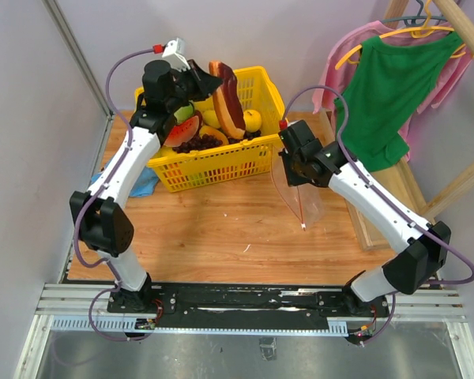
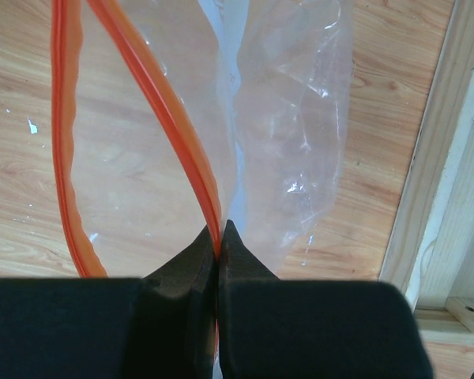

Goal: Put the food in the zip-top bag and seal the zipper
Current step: Pick up the fake food from the bin.

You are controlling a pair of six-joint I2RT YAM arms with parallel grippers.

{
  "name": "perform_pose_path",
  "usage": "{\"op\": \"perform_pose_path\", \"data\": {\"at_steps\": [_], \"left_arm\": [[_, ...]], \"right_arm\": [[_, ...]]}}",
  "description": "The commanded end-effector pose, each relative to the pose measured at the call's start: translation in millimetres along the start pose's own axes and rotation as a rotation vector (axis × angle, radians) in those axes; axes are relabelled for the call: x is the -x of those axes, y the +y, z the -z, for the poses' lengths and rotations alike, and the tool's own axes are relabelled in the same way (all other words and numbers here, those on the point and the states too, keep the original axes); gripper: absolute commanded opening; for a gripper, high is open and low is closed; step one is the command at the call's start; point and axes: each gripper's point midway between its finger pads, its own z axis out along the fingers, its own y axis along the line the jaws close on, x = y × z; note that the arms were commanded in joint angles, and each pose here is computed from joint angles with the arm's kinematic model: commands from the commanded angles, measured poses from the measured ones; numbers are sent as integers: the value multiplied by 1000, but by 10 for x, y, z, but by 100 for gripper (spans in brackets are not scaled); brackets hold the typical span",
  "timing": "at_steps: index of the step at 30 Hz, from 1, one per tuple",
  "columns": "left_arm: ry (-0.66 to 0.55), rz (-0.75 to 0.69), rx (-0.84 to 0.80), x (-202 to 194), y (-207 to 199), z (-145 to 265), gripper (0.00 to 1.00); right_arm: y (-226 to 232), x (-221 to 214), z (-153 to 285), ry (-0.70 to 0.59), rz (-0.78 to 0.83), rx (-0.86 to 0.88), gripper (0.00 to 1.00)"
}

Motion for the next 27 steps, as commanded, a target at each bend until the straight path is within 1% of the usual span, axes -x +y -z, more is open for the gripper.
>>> {"op": "perform_pose_path", "data": {"at_steps": [1, 4, 6, 10, 15, 21, 27], "left_arm": [[-54, 26, 27, 62, -306, 190, 0], [-89, 62, 33, 116, -510, 295, 0], [-119, 59, 49, 152, -661, 373, 0], [-201, 52, 90, 190, -834, 598, 0], [-315, 79, 25, 304, -1117, 947, 0], [-355, 103, -9, 409, -1322, 1118, 0], [-334, 171, -59, 350, -1501, 1194, 0]], "right_arm": [[-104, 82, 57, -3, -82, -55, 1], [-138, 88, 65, 5, -110, -85, 1], [-155, 96, 66, 8, -134, -100, 1], [-121, 134, 62, 14, -161, -94, 1], [-88, 125, 17, 36, -200, -94, 1], [-65, 154, -15, 28, -252, -94, 1], [-4, 168, -40, 25, -304, -73, 1]]}}
